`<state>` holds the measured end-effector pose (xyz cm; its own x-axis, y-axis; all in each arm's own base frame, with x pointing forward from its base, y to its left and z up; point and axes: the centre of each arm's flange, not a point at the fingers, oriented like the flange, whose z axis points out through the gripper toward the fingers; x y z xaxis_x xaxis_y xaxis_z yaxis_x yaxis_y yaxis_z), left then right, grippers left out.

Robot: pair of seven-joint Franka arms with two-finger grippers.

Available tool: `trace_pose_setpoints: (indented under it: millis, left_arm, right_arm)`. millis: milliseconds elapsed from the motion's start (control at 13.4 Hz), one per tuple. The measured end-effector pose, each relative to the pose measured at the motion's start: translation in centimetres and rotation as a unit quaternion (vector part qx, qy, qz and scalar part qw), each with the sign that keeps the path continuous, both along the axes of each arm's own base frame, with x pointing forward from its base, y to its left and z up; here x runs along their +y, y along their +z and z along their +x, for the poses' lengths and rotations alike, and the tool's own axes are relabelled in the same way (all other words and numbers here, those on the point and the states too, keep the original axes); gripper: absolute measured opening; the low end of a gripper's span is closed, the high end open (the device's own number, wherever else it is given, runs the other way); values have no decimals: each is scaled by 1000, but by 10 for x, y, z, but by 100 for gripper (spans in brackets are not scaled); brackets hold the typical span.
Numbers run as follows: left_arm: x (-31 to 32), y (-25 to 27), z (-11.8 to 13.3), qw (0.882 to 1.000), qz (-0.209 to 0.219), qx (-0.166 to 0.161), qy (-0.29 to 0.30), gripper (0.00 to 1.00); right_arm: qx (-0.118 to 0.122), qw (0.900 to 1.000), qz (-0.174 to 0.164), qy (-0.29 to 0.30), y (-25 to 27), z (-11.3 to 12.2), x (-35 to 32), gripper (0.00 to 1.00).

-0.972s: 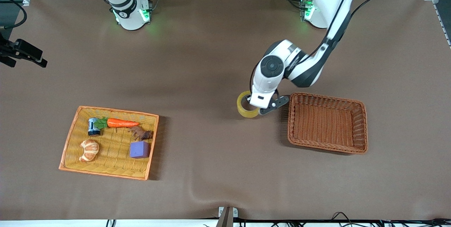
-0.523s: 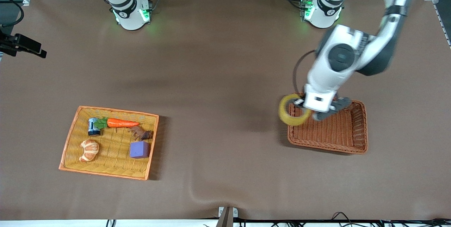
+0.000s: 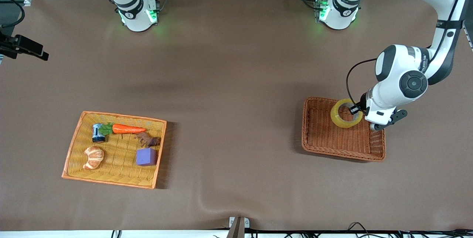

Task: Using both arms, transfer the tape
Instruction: 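Grasp the tape with the left gripper and carry it over the basket, then lower the tape into the wicker basket and open the left gripper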

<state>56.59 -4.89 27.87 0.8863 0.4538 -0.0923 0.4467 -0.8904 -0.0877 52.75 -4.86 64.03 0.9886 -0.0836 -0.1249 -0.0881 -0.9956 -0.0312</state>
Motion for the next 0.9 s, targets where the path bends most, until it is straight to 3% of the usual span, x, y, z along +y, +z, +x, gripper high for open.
trace_pose_setpoints:
  millis: [150,374,598,897]
  left_arm:
    - [23,-29,-13,1000,-13,-11,-7,22]
    - [31,-24,-11,1000,-14,-25,-12,28]
    - [11,35,12,998,-9,-55,-29,56]
    - [-22,153,46,997,-1,-54,-49,100]
  right_arm:
    - [-9,1000,-1,1,7,0,1,100]
    - [-18,1000,-2,1,15,0,1,100]
    - [-19,1000,-2,1,16,1,1,100]
    - [-19,1000,-2,1,16,1,1,100]
